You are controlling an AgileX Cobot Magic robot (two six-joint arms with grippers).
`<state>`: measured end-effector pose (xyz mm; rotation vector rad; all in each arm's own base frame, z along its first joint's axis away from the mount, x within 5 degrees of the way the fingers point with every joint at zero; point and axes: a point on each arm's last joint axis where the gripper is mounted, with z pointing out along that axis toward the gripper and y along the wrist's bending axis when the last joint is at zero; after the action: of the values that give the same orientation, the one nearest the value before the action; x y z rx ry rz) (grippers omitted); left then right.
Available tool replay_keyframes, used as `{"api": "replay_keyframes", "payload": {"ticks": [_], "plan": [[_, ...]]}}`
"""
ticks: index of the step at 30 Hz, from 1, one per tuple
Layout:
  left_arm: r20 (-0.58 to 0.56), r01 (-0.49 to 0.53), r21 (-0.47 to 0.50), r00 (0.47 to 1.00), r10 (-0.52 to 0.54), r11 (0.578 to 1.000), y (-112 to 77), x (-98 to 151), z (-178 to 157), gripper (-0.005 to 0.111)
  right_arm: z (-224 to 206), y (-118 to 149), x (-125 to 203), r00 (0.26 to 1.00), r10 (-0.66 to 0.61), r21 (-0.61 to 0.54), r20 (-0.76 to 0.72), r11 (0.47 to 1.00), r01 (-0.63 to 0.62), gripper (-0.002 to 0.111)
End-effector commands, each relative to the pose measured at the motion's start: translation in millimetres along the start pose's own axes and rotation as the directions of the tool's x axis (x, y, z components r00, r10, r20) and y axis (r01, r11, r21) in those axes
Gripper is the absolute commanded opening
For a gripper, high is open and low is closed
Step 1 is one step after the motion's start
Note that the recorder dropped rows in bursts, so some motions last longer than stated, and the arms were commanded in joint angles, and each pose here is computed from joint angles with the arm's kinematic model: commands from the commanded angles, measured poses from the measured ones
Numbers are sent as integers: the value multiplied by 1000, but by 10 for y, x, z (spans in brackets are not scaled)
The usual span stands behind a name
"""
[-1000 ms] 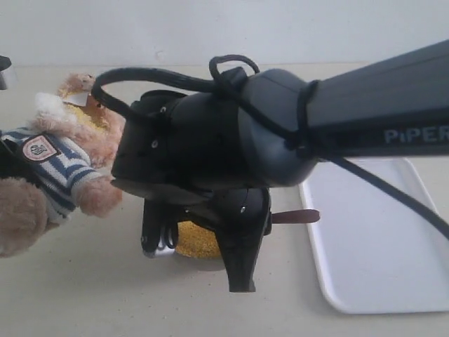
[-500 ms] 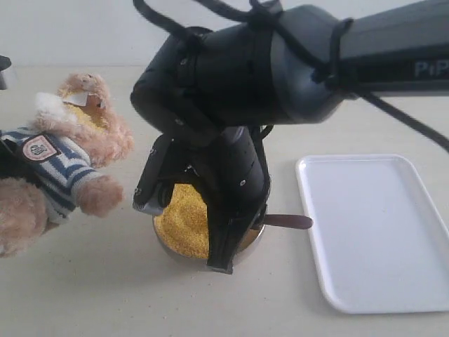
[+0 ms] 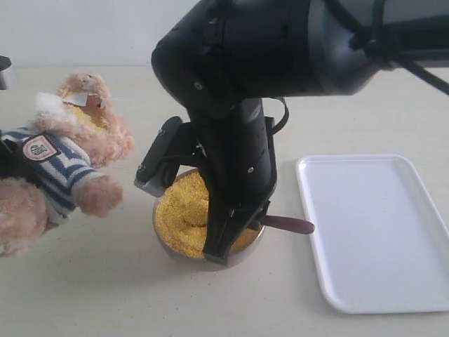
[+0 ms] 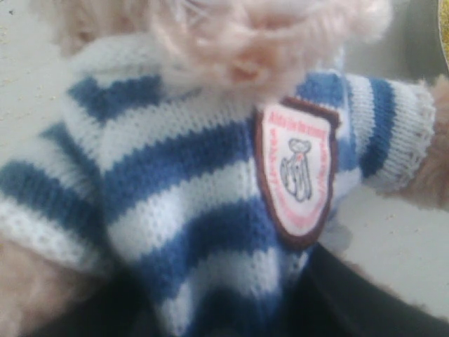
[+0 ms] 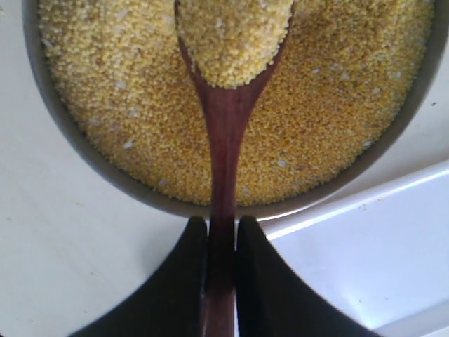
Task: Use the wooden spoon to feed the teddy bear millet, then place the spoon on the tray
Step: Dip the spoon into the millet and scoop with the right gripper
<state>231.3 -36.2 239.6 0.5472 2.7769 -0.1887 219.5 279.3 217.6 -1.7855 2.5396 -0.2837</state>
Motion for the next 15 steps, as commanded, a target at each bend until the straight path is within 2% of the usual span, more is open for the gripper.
{"api": "replay_keyframes", "payload": {"ticks": [1,8,15], "plan": [[41,2,1,999,-3,1000,-10,-40,-44,4,-39,-111,52,997,75,-73,29,995,-73,0],[41,2,1,999,-3,1000,-10,-40,-44,4,-28,-185,84,991,128,-114,32,986,-123,0],[38,5,5,999,-5,1000,-14,-38,-44,4,-174,-191,139,988,135,-107,73,986,-127,0]]}}
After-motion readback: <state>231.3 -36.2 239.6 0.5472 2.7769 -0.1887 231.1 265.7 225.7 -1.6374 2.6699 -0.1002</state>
